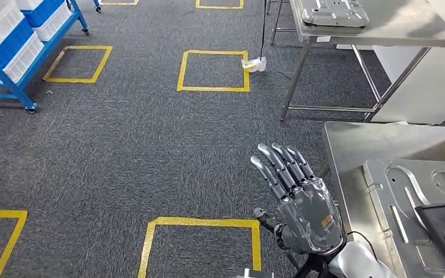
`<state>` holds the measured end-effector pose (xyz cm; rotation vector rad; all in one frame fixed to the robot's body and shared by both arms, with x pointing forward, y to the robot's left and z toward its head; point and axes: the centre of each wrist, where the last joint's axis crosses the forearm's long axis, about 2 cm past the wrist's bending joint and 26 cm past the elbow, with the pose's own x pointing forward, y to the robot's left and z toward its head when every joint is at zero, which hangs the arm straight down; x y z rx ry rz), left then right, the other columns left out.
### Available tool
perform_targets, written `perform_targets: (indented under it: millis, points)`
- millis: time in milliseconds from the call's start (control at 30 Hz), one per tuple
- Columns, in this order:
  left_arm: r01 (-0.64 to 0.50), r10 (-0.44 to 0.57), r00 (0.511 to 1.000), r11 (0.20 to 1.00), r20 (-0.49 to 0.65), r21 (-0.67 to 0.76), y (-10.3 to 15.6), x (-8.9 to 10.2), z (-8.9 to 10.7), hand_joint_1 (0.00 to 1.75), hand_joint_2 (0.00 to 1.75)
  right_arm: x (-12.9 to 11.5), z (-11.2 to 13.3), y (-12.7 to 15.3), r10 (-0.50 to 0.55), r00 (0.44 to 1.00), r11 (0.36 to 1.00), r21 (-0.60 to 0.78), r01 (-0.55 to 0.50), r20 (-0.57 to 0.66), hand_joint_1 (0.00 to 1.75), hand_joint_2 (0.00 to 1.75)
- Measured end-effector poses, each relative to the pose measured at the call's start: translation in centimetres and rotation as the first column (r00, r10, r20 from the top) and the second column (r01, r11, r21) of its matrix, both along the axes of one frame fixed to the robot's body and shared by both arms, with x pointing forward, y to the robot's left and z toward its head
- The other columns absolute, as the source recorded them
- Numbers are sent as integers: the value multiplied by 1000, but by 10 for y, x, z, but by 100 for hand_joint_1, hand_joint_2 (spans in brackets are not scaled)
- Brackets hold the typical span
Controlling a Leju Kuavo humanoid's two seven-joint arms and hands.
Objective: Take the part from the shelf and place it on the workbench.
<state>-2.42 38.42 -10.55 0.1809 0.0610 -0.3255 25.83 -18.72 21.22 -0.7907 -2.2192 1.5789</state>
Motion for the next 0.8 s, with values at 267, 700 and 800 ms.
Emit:
perform_targets:
  millis: [267, 700, 800]
  points:
    - [1, -1, 1000, 1000, 6, 0, 0, 2, 0, 0, 0, 0, -2, -3, -7, 1000, 1000, -11, 7, -20, 0, 175]
    - [2, -2, 1000, 1000, 16, -5, 0, 1, 0, 0, 0, 2, -1, -4, -3, 999, 1000, -23, 2, -43, 0, 175]
    - [2, -2, 1000, 1000, 17, -4, 1, 1, 0, 0, 0, 2, -1, -4, -2, 999, 1000, -24, 1, -45, 0, 175]
